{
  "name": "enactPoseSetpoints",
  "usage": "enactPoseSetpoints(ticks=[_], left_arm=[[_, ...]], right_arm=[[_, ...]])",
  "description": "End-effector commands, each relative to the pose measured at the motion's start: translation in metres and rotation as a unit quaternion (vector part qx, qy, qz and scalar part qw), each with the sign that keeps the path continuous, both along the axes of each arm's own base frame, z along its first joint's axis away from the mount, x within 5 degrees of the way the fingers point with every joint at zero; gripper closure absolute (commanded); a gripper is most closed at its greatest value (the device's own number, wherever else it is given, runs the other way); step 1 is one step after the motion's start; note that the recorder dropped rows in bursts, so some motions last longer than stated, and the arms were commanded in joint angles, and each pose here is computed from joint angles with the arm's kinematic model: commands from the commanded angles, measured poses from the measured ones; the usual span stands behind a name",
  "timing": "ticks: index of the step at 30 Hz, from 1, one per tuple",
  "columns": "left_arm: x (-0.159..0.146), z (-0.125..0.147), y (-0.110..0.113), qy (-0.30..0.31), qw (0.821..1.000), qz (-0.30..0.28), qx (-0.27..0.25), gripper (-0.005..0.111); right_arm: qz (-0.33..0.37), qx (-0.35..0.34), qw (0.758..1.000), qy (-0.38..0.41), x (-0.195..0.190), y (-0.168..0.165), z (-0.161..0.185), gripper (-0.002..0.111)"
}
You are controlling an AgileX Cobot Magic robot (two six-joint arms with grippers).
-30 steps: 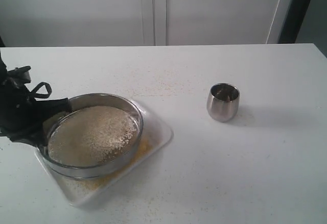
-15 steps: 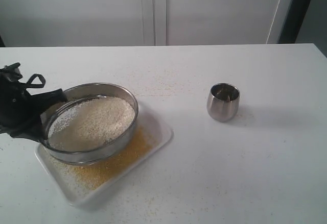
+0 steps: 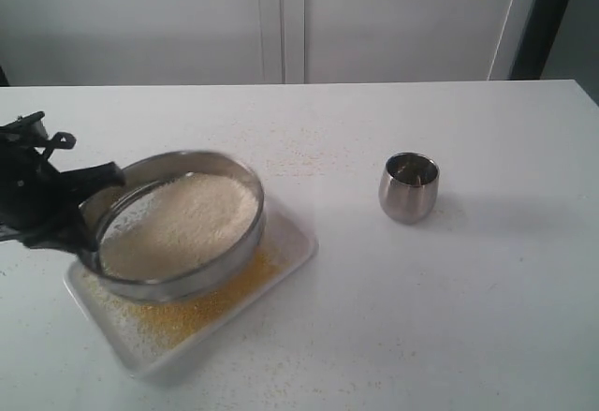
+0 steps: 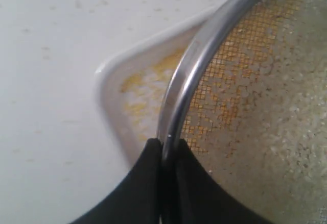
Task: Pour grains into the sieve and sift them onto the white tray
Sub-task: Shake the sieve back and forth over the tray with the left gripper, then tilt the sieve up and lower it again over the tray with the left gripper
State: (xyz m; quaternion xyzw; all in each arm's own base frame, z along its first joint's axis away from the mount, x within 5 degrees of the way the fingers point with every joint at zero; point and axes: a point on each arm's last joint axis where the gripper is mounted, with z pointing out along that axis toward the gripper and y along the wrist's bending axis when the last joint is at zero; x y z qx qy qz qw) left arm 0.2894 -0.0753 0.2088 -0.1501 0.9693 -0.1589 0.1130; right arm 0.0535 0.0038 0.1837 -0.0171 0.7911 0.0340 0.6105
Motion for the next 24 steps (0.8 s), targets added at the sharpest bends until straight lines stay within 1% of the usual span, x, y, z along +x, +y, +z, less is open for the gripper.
enactPoseSetpoints(ticks=[1,2,3,5,6,8,10,11,12,13,15,16,17,18,20,22,23,24], left_arm=[[0.018,0.023,-0.029,-0.114,0.985,0.028,-0.126,0.107],[0.018,0.025,-0.031,-0.132,0.984,-0.006,-0.123,0.107],[0.016,0.024,-0.032,-0.132,0.984,-0.033,-0.116,0.107],[0.010,0.014,-0.023,-0.102,0.989,-0.046,-0.093,0.107],[0.006,0.007,-0.016,-0.083,0.993,-0.034,-0.082,0.107],[0.002,-0.003,-0.006,-0.056,0.994,0.020,-0.086,0.107],[0.005,-0.004,-0.006,-0.066,0.990,0.066,-0.109,0.107],[0.008,0.000,-0.010,-0.073,0.986,0.077,-0.130,0.107],[0.011,0.006,-0.016,-0.090,0.983,0.067,-0.147,0.107],[0.014,0.013,-0.021,-0.112,0.981,0.040,-0.153,0.107],[0.014,0.017,-0.025,-0.129,0.982,-0.032,-0.134,0.107],[0.010,0.013,-0.023,-0.120,0.984,-0.051,-0.120,0.107],[0.006,0.006,-0.018,-0.101,0.988,-0.045,-0.110,0.107],[0.001,-0.003,-0.011,-0.076,0.992,-0.025,-0.098,0.107],[-0.006,-0.018,0.000,-0.044,0.994,0.035,-0.095,0.107],[-0.006,-0.020,-0.001,-0.042,0.988,0.086,-0.120,0.107],[-0.004,-0.017,-0.004,-0.049,0.986,0.093,-0.133,0.107],[0.000,-0.011,-0.010,-0.063,0.982,0.087,-0.152,0.107]], right_arm=[[-0.003,-0.001,1.000,-0.004,0.000,0.000,-0.001,0.108],[-0.003,-0.001,1.000,-0.004,0.000,0.000,-0.001,0.108],[-0.003,-0.001,1.000,-0.004,0.000,0.000,-0.001,0.108],[-0.003,-0.001,1.000,-0.004,0.000,0.000,-0.001,0.108],[-0.003,-0.001,1.000,-0.004,0.000,0.000,-0.001,0.108],[-0.003,-0.001,1.000,-0.004,0.000,0.000,-0.001,0.108],[-0.003,-0.001,1.000,-0.004,0.000,0.000,-0.001,0.108],[-0.003,-0.001,1.000,-0.004,0.000,0.000,-0.001,0.108],[-0.003,-0.001,1.000,-0.004,0.000,0.000,-0.001,0.108],[-0.003,-0.001,1.000,-0.004,0.000,0.000,-0.001,0.108],[-0.003,-0.001,1.000,-0.004,0.000,0.000,-0.001,0.108],[-0.003,-0.001,1.000,-0.004,0.000,0.000,-0.001,0.108],[-0.003,-0.001,1.000,-0.004,0.000,0.000,-0.001,0.108],[-0.003,-0.001,1.000,-0.004,0.000,0.000,-0.001,0.108],[-0.003,-0.001,1.000,-0.004,0.000,0.000,-0.001,0.108],[-0.003,-0.001,1.000,-0.004,0.000,0.000,-0.001,0.108],[-0.003,-0.001,1.000,-0.004,0.000,0.000,-0.001,0.108],[-0.003,-0.001,1.000,-0.004,0.000,0.000,-0.001,0.108]])
